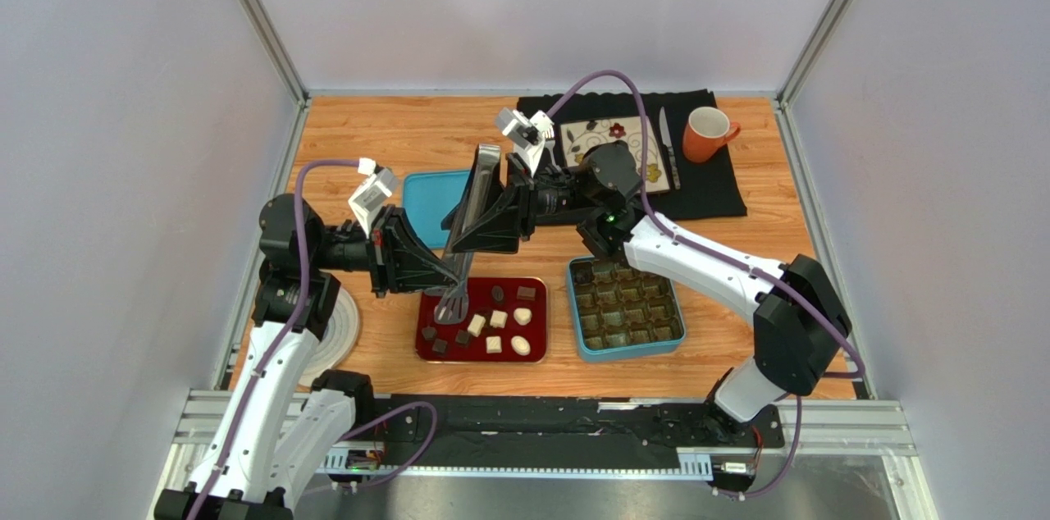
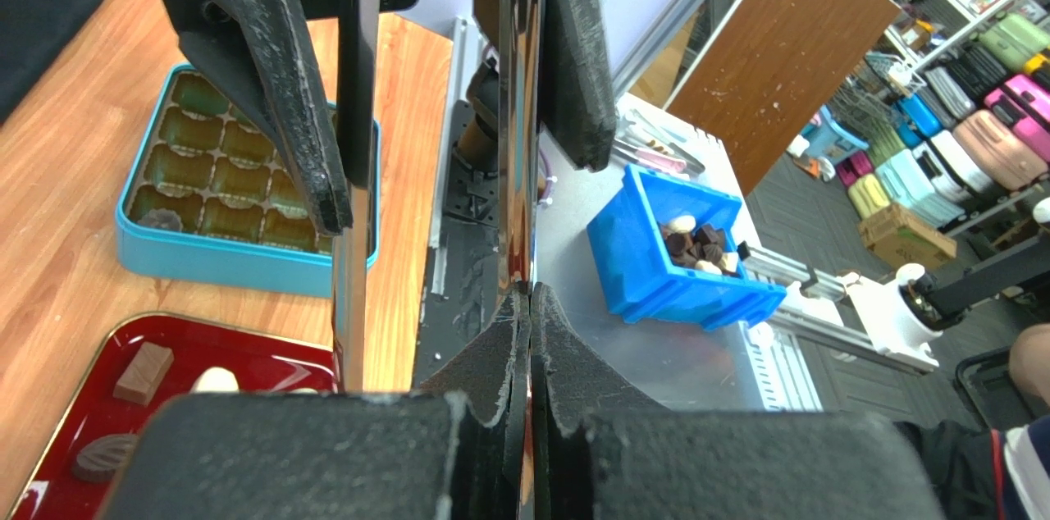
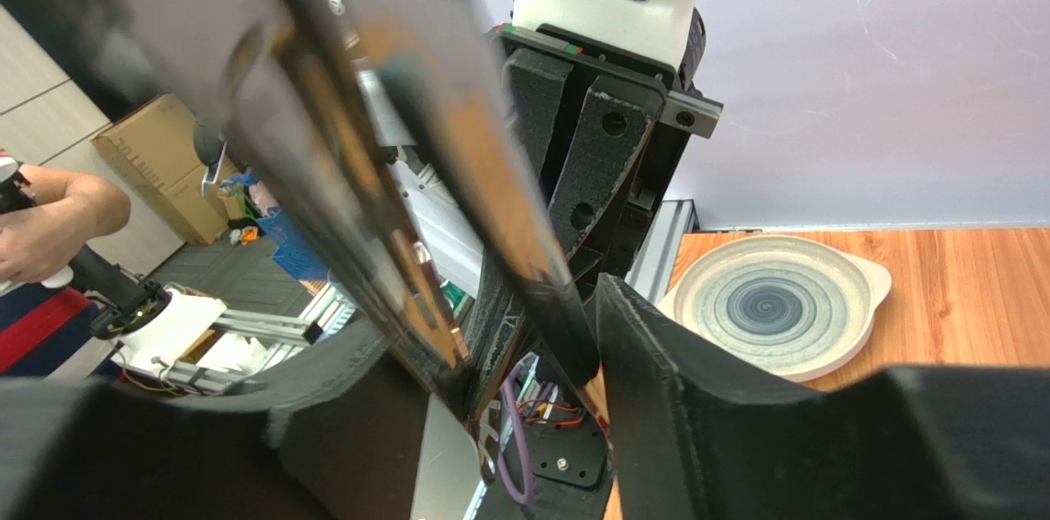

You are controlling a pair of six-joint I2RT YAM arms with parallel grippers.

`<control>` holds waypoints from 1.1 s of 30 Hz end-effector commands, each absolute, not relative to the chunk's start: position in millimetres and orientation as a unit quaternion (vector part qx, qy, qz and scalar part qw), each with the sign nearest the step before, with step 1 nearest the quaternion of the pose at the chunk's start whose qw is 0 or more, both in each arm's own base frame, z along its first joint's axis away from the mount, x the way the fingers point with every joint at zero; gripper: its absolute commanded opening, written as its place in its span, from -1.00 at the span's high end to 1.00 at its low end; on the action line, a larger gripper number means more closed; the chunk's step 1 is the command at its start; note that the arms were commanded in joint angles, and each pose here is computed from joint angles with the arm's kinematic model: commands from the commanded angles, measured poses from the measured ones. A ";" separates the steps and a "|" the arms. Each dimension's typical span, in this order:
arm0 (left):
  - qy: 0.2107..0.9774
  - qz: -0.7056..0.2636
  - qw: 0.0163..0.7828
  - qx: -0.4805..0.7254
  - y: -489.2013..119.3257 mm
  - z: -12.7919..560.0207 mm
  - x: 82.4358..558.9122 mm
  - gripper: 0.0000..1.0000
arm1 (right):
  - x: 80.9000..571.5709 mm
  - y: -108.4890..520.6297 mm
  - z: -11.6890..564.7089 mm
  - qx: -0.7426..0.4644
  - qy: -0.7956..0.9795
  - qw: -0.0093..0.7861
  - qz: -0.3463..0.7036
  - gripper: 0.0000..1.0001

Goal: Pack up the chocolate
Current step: Pick up the fake chocolate from the plate.

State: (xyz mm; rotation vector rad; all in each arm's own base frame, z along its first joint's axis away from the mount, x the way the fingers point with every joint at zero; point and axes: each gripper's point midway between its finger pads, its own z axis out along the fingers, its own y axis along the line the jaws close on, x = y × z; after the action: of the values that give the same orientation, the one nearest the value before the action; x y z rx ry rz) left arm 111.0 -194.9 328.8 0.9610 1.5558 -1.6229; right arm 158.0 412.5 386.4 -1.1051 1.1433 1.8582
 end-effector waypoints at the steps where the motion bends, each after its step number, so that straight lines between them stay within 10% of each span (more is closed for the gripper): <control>1: 0.541 -0.642 0.260 0.477 -178.1 327.8 61.4 1.00 | 157.0 409.9 413.1 -0.438 0.409 0.365 0.713 -0.11; 8: 0.542 -0.641 0.260 0.478 -178.1 328.4 62.0 1.00 | 151.3 408.7 411.5 -0.438 0.399 0.351 0.725 -0.39; 24: 0.547 -0.637 0.258 0.478 -177.8 324.7 62.7 0.99 | 159.7 409.1 400.3 -0.409 0.434 0.385 0.705 0.76; 28: 0.555 -0.639 0.249 0.470 -178.0 326.6 67.0 0.34 | 171.6 403.2 393.5 -0.387 0.477 0.423 0.666 0.89; 29: 0.557 -0.639 0.247 0.469 -178.1 327.7 68.0 -0.41 | 176.3 402.2 387.5 -0.393 0.482 0.443 0.646 0.95; 33: 0.568 -0.636 0.249 0.460 -177.3 333.4 77.2 -0.79 | 192.5 390.4 363.0 -0.379 0.545 0.473 0.579 1.00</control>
State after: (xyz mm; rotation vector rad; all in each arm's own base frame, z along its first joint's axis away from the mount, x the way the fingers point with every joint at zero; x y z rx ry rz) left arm 112.8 -195.6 333.6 0.9532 1.5650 -1.6595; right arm 174.7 402.6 378.8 -0.9621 1.2542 1.6589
